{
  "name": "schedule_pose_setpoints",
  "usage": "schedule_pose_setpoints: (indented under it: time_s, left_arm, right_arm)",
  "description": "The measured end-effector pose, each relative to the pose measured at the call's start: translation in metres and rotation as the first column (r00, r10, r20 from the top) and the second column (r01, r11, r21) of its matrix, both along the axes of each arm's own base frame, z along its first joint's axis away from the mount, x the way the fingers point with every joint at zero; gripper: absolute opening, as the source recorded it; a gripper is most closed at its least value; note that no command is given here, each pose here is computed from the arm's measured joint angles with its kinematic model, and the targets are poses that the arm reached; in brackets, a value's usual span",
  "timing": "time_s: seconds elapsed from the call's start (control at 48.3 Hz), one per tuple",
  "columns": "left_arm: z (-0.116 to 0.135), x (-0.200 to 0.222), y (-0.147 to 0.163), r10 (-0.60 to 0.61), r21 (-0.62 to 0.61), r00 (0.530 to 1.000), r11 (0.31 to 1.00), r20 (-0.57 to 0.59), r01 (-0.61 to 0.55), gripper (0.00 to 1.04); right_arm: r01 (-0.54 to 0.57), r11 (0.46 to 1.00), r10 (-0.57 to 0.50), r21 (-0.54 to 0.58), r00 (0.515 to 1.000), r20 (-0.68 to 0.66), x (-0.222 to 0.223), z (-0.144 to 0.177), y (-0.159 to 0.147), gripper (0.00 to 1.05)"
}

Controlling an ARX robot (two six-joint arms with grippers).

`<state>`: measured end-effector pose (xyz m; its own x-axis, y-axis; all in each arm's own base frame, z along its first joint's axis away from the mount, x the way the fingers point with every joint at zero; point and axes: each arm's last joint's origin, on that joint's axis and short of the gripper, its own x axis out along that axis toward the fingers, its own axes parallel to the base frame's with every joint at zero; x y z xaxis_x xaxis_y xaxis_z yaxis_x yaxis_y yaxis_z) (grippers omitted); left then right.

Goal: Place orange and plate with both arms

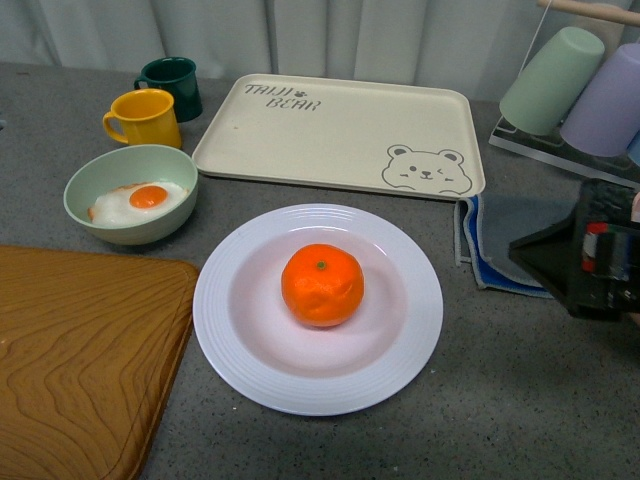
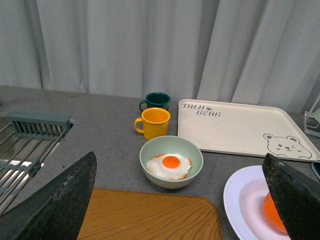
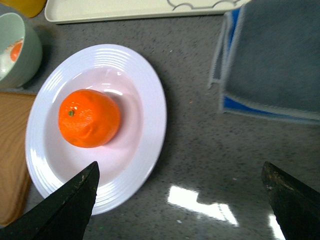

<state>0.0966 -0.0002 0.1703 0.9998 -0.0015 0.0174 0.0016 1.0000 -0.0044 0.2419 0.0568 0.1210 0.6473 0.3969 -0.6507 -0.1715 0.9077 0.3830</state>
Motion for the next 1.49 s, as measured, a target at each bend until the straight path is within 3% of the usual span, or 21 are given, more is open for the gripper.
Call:
schedule_pose_setpoints:
  time_s: [0.228,0.352,0.663,1.491]
  left_arm:
    - [0.0,0.0,0.0,0.0,0.0,1.0,1.0,0.0,0.0,0.98]
    - [0.0,0.0,0.0,0.0,0.0,1.0,1.0,0.0,0.0,0.98]
    - [0.0,0.0,0.0,0.0,0.0,1.0,1.0,0.0,0.0,0.98]
    - [0.0,0.0,0.0,0.0,0.0,1.0,1.0,0.0,0.0,0.98]
  right_arm:
    - [0.009,0.973,0.042,0.23,0.976,-0.214,0.025,-0.03,0.003,0.95]
    - [-0.007,0.955,0.093,0.296,0.956,-0.278,0.036,-0.046,0.004,0.95]
    - [-0.007,0.933,0.144,0.36,0.923,-0.356,0.058,-0.069,0.009,0.95]
    - [0.153,0.843,0.155,0.516,0.849,-0.504,0.104,-0.096,0.028,0.95]
